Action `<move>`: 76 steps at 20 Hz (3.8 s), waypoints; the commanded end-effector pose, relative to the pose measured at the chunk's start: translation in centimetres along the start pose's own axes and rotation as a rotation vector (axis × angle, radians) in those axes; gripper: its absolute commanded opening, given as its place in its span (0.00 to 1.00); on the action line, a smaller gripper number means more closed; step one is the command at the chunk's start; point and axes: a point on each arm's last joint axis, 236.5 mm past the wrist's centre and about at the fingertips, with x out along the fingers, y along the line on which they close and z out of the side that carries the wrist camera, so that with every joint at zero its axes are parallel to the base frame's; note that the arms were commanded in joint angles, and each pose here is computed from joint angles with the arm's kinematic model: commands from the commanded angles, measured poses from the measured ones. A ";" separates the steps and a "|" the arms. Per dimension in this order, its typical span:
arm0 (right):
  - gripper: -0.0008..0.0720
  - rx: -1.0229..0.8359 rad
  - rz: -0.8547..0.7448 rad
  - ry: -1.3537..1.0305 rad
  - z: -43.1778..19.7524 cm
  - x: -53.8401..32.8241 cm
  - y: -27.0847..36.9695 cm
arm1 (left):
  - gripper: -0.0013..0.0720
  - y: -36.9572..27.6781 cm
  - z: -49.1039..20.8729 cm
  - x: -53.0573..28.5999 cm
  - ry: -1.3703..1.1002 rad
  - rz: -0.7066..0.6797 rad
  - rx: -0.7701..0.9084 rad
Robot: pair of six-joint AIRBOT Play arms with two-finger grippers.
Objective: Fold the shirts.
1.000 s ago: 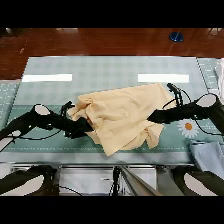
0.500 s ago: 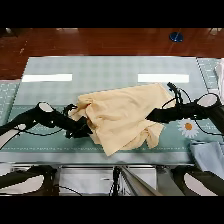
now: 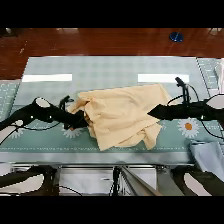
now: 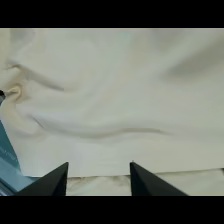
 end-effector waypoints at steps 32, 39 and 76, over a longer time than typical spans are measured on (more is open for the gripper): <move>0.03 0.271 0.191 -0.161 9.5 2.5 -2.6 | 0.05 -5.2 6.7 -10.9 -0.293 -0.129 0.153; 0.03 -0.120 0.168 -0.872 21.3 -27.3 12.0 | 0.05 -14.7 11.5 -38.9 -0.867 -0.127 0.445; 0.03 0.179 -0.558 -0.274 9.5 -7.9 -14.7 | 0.05 -4.1 6.6 -9.6 -0.488 0.015 0.394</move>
